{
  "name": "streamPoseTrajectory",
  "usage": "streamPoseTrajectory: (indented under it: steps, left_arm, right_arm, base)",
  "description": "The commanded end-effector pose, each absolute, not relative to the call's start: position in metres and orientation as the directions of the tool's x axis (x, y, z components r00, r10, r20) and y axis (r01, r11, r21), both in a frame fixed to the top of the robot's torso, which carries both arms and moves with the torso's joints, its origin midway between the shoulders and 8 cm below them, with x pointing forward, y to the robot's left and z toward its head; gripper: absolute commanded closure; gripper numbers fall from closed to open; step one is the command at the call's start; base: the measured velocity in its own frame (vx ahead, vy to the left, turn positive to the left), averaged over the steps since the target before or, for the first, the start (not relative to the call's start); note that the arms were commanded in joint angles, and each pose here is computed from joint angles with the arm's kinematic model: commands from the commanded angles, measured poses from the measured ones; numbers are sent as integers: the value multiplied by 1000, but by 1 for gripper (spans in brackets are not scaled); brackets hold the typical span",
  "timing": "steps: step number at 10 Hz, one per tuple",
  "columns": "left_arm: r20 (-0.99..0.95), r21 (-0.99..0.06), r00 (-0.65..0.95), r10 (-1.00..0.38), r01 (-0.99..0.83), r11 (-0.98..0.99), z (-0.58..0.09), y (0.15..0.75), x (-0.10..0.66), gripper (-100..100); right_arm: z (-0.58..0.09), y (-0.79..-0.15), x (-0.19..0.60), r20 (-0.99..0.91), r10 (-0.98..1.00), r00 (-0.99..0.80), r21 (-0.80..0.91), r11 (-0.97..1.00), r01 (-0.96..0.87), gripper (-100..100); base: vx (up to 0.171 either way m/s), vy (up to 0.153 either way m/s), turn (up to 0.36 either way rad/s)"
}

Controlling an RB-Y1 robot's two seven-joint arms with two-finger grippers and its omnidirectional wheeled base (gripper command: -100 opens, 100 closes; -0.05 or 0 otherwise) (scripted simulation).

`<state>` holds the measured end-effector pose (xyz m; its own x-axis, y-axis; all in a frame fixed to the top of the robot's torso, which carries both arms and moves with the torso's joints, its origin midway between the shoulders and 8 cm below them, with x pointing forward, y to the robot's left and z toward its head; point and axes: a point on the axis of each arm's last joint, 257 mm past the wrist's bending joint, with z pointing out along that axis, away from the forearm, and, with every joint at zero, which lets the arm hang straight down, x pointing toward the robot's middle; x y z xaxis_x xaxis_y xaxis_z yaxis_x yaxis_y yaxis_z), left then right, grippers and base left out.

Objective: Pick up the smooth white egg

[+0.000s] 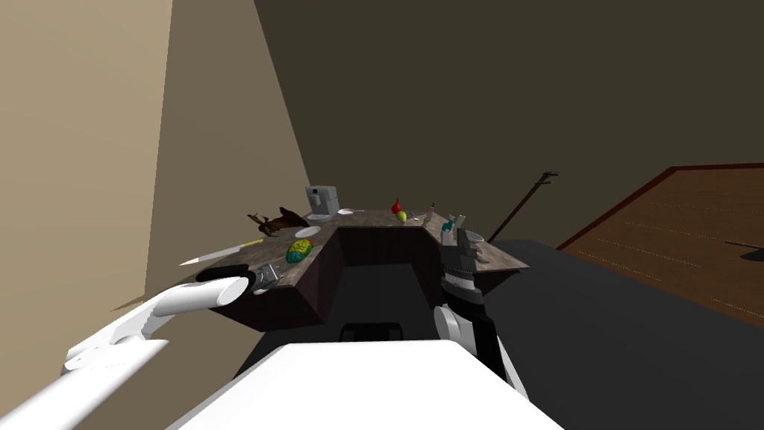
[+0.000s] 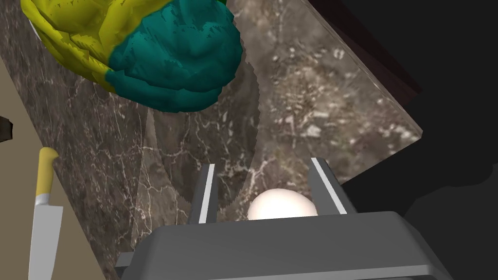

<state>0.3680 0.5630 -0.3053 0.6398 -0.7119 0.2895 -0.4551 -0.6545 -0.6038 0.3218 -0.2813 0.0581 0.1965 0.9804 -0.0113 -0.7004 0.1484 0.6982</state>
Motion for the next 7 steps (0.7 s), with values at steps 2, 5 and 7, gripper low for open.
streamPoseTrajectory:
  steps: [2, 5, 7]
  left_arm:
    - [289, -604, 640, -712, -455, -654, -305, 563, 368, 100]
    - [289, -604, 640, -712, -455, -654, -305, 563, 368, 0]
    - [293, -618, 610, -736, -467, -633, -296, 556, 375, -100]
  right_arm:
    - [58, -281, 322, -11, 980, 197, 698, 148, -700, 0]
    - [58, -281, 322, -11, 980, 197, 698, 148, -700, 0]
    - [58, -281, 322, -11, 980, 197, 698, 148, -700, 0]
  base:
    - [0, 0, 0]
    - [0, 0, 0]
    - [12, -120, 152]
